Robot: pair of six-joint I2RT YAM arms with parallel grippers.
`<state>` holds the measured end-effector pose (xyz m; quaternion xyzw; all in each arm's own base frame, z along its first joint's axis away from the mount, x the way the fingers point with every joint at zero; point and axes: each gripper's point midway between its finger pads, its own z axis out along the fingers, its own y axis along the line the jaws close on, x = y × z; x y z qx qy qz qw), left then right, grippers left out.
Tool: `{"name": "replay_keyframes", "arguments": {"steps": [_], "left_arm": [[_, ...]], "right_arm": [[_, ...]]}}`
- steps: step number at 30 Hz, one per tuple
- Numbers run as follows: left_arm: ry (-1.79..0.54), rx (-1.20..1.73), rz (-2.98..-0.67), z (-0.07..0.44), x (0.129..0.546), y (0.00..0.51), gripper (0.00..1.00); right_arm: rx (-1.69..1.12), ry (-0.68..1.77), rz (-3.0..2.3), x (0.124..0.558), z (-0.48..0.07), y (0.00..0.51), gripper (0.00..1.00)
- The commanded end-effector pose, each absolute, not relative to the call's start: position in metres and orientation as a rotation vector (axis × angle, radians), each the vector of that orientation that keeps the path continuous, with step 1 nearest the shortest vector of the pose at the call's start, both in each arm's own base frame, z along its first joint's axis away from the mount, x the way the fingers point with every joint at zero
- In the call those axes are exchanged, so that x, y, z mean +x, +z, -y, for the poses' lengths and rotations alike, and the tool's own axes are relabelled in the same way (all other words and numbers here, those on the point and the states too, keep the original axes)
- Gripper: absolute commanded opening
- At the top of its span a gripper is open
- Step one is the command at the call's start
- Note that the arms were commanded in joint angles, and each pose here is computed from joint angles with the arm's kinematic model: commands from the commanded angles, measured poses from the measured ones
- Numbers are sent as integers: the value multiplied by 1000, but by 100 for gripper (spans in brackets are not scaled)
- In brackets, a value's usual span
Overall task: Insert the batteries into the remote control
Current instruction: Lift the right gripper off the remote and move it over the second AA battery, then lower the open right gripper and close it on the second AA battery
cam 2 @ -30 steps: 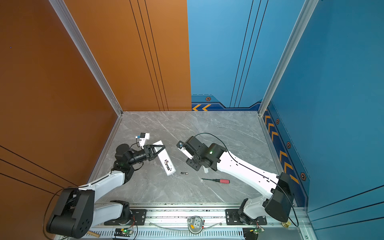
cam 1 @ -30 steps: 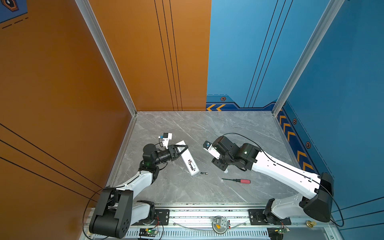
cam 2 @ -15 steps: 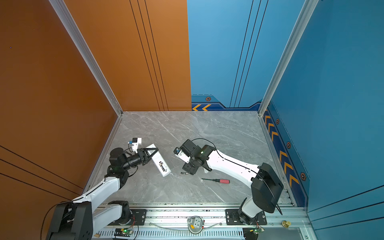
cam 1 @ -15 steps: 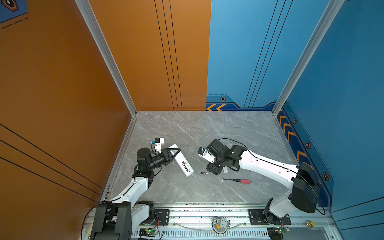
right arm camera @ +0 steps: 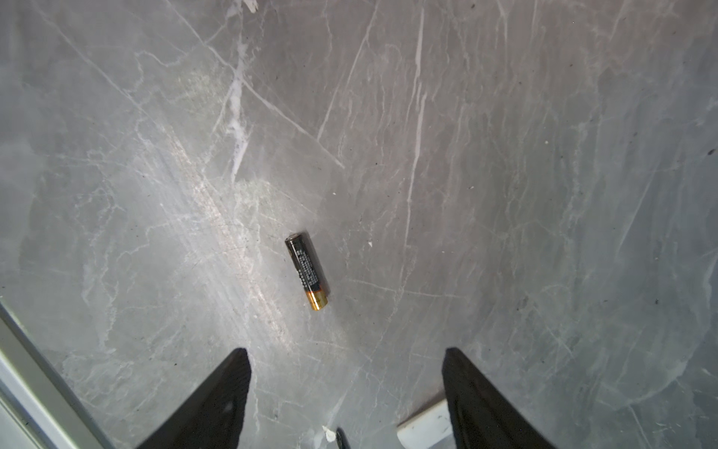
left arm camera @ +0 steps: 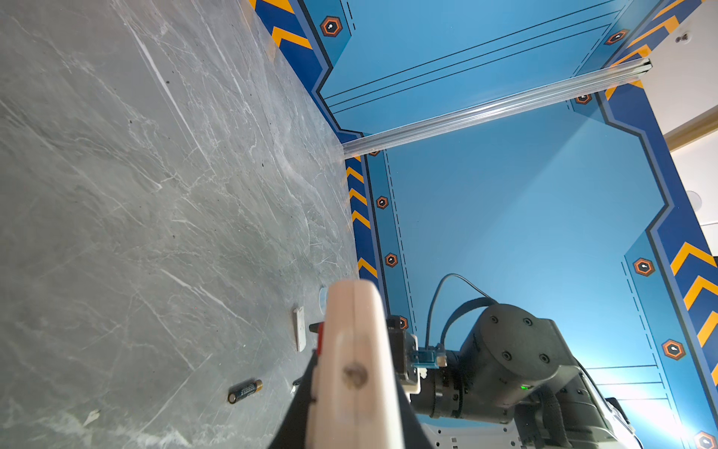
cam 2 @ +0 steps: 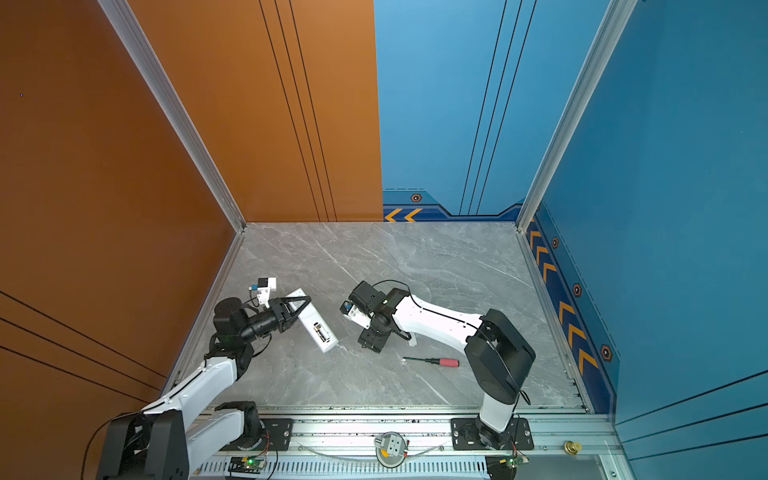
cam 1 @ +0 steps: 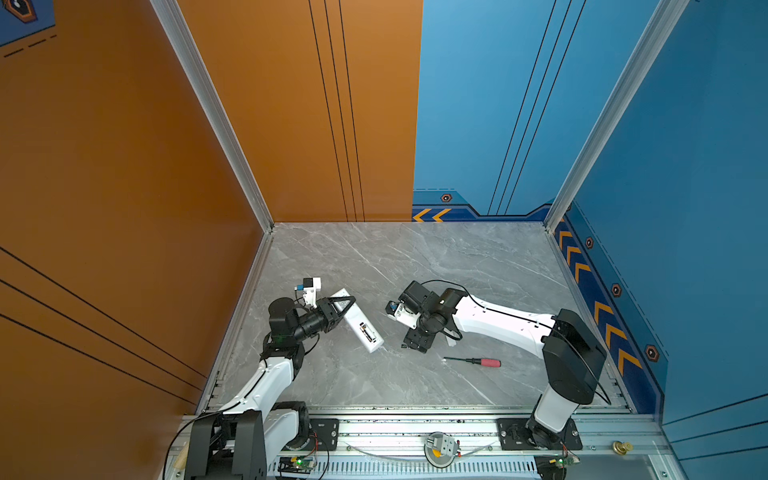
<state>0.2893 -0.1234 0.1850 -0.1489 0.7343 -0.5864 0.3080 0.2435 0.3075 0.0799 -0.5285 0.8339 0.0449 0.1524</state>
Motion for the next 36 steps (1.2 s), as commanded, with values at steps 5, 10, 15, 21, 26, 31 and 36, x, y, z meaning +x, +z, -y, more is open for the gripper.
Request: {"name": "replay_keyframes", "arguments": {"steps": [5, 10, 15, 21, 26, 31, 36], "left_arm": [[-1523, -384, -1924, 118, 289, 185, 0], [-1518, -386, -1919, 116, 289, 186, 0], [-1510, -397, -1917, 114, 289, 184, 0], [-1506, -400, -1903, 110, 290, 188, 0], [-1501, -397, -1896, 109, 289, 190, 0], [-1499, -403, -1895, 107, 290, 190, 0], [-1499, -405, -1895, 107, 290, 189, 0]], "right_arm": [[-1604, 118, -2396, 241, -315, 69, 72], [-1632, 162, -2419, 237, -317, 59, 65], [-1646, 211, -2450, 232, -317, 51, 57], [-1679, 249, -2486, 224, -317, 40, 50], [-1685, 252, -2498, 223, -317, 36, 47], [-1689, 244, -2520, 222, -313, 28, 44], [-1697, 253, -2536, 220, -311, 23, 40]]}}
